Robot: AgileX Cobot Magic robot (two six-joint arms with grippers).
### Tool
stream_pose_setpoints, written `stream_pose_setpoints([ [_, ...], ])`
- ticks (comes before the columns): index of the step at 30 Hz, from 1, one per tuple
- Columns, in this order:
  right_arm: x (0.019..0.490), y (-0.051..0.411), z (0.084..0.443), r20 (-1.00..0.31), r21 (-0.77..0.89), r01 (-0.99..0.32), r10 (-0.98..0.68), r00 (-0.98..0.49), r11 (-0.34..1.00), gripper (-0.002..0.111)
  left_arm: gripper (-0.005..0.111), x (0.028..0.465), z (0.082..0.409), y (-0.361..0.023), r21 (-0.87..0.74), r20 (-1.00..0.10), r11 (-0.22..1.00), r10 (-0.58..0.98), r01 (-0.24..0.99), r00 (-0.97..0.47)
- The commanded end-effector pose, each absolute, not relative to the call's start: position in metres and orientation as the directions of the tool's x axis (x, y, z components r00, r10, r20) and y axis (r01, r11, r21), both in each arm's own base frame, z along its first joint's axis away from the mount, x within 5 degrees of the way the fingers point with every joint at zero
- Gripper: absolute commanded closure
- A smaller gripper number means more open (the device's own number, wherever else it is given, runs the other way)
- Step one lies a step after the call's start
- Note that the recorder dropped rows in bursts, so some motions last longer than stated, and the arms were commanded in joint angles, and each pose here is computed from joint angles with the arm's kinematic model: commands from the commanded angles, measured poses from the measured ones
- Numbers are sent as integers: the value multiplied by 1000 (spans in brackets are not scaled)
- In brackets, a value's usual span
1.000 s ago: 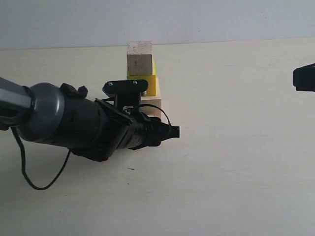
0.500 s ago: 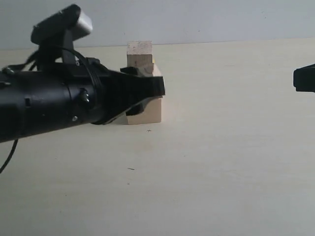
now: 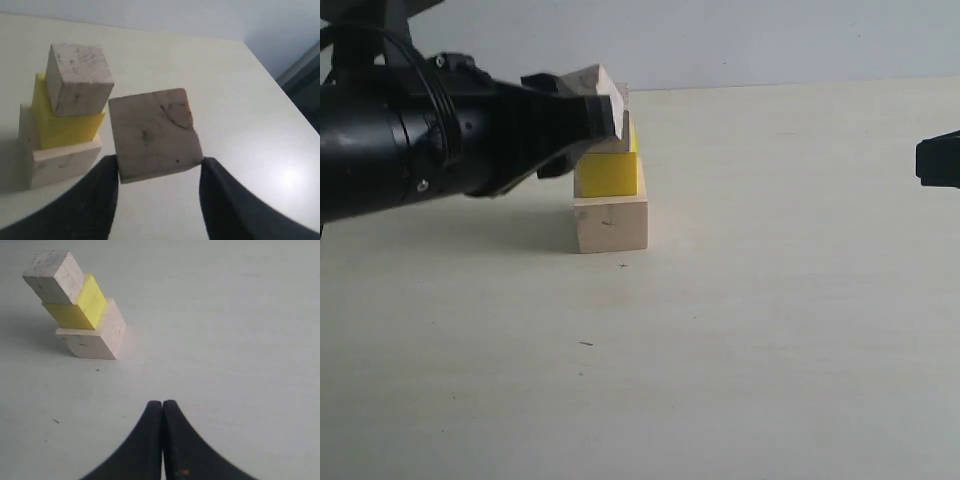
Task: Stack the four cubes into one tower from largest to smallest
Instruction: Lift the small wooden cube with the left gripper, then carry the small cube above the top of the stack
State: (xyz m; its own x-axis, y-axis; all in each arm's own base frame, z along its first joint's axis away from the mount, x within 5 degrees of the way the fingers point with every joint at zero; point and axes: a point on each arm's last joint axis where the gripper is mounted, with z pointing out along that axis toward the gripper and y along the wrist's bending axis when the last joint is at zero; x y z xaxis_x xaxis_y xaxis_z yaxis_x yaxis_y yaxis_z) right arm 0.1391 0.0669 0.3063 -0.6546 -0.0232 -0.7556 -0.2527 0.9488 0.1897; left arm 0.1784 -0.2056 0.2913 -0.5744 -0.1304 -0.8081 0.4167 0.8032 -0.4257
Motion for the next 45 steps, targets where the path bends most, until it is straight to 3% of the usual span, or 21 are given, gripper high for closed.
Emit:
stream_pose_setpoints([
  [1,138,66,306,-759,183,-258,-31,-650,949,108,107,195,323,-201,-383,-868,804,-144,455,-475],
  [5,138,66,306,-759,183,-258,-31,-650,949,108,107,214,343,-198,-376,-891,785,-159,493,-426],
  [11,138,66,305,-754,181,-256,-33,-656,950,108,107,238,348,-196,-316,-926,653,-53,688,-375],
  [16,138,66,305,-752,180,-255,-35,-659,950,108,107,266,364,-168,-299,-936,598,-32,744,-350],
  [22,138,66,305,-754,181,-256,-34,-656,950,108,107,296,390,-138,-282,-947,438,18,854,-321],
  [28,138,66,306,-759,183,-258,-31,-650,949,108,107,329,383,-128,-156,-833,496,399,854,-384],
  [36,138,67,306,-761,183,-259,-30,-648,948,108,107,345,387,-138,-127,-785,402,518,907,-340],
  [45,139,67,307,-765,186,-260,-26,-644,948,108,107,366,367,-158,-58,-719,373,628,926,-298],
])
